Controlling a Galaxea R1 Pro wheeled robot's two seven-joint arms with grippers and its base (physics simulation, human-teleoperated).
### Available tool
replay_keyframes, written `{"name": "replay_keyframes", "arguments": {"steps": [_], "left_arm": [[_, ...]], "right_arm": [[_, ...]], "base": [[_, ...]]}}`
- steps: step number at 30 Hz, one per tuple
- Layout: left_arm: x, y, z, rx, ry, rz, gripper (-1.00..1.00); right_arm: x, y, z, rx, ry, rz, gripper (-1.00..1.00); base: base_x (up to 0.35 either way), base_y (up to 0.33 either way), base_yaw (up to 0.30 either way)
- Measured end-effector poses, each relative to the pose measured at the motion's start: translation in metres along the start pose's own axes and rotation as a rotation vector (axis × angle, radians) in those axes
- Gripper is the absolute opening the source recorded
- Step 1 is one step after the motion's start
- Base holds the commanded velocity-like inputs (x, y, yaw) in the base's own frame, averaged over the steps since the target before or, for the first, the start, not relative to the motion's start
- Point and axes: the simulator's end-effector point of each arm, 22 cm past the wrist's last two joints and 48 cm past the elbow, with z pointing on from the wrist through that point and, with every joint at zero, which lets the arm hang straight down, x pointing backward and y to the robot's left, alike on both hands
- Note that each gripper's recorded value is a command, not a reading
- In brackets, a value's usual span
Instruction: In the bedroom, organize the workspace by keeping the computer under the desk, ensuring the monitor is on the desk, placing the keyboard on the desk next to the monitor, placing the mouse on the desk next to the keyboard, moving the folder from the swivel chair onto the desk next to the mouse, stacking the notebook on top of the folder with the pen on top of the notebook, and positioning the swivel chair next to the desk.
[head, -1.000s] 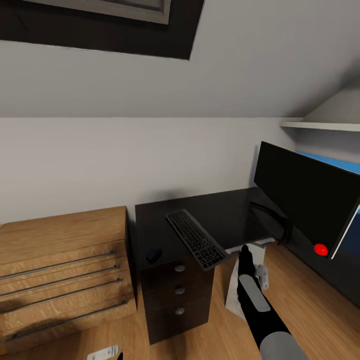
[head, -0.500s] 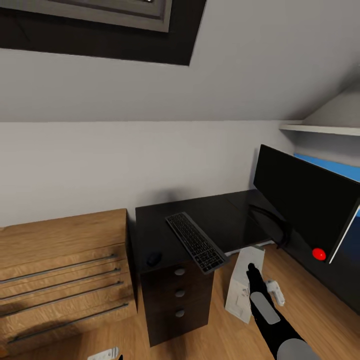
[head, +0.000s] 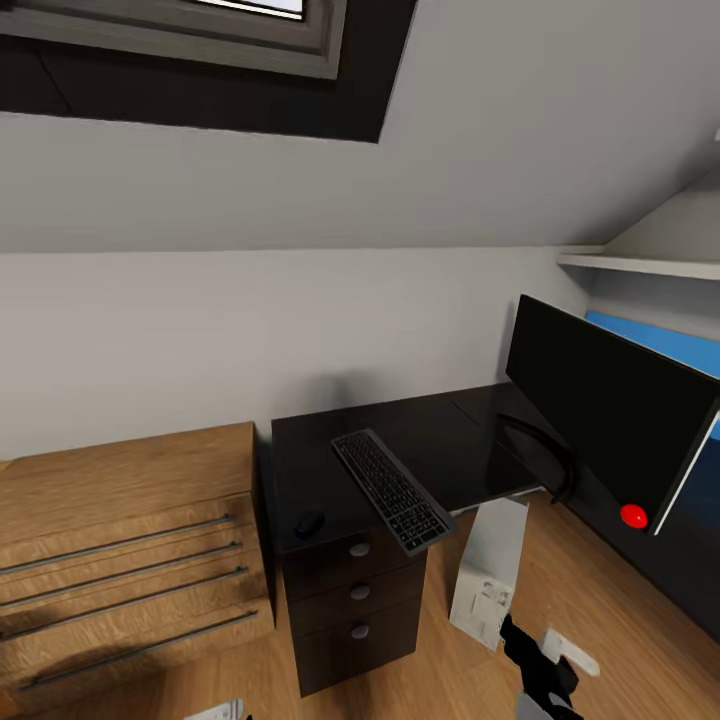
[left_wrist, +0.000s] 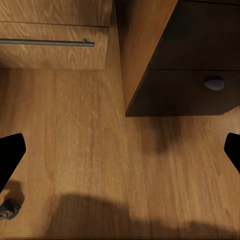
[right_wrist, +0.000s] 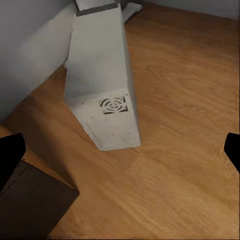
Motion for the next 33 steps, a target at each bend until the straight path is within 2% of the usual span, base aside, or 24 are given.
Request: {"name": "replay_keyframes", "arguments": {"steps": [1, 2, 3, 6, 8, 9, 11, 17, 26, 33], "left_arm": [[-0.001, 0.000, -0.001, 0.000, 0.001, 0.000, 1.00], [-0.001, -0.001, -0.002, -0.001, 0.001, -0.001, 1.00], [-0.002, -0.001, -0.003, 0.000, -0.001, -0.001, 1.00], [-0.006, -0.003, -0.007, 0.001, -0.004, 0.002, 1.00], [-0.006, -0.003, -0.007, 0.002, -0.006, 0.002, 1.00], [-0.006, -0.004, -0.007, 0.004, -0.007, 0.003, 1.00], [-0.007, -0.004, -0.007, 0.006, -0.008, 0.003, 1.00], [-0.003, -0.004, -0.007, 0.007, -0.001, 0.006, 1.00], [0.012, 0.002, -0.006, -0.006, 0.032, 0.012, 1.00], [0.017, 0.004, -0.006, -0.012, 0.043, 0.015, 1.00]], "right_arm": [[0.004, -0.003, -0.003, -0.001, 0.003, -0.028, 1.00], [0.013, -0.011, -0.009, -0.012, 0.007, -0.105, 1.00], [0.018, -0.014, -0.012, -0.020, 0.011, -0.138, 1.00], [0.024, -0.018, -0.020, -0.037, 0.020, -0.194, 1.00], [0.026, -0.017, -0.021, -0.047, 0.022, -0.213, 1.00], [0.029, -0.015, -0.022, -0.065, 0.023, -0.243, 1.00], [0.030, -0.013, -0.023, -0.077, 0.023, -0.263, 1.00], [0.036, -0.001, -0.027, -0.114, 0.024, -0.305, 1.00], [0.043, 0.007, -0.031, -0.131, 0.033, -0.313, 1.00], [0.048, 0.015, -0.034, -0.140, 0.040, -0.308, 1.00]], "base": [[0.000, 0.000, 0.000], [0.000, 0.000, 0.000], [0.000, 0.000, 0.000], [0.000, 0.000, 0.000], [0.000, 0.000, 0.000], [0.000, 0.000, 0.000], [0.000, 0.000, 0.000], [0.000, -0.012, 0.000], [0.000, -0.212, 0.003], [-0.062, -0.285, 0.259]]}}
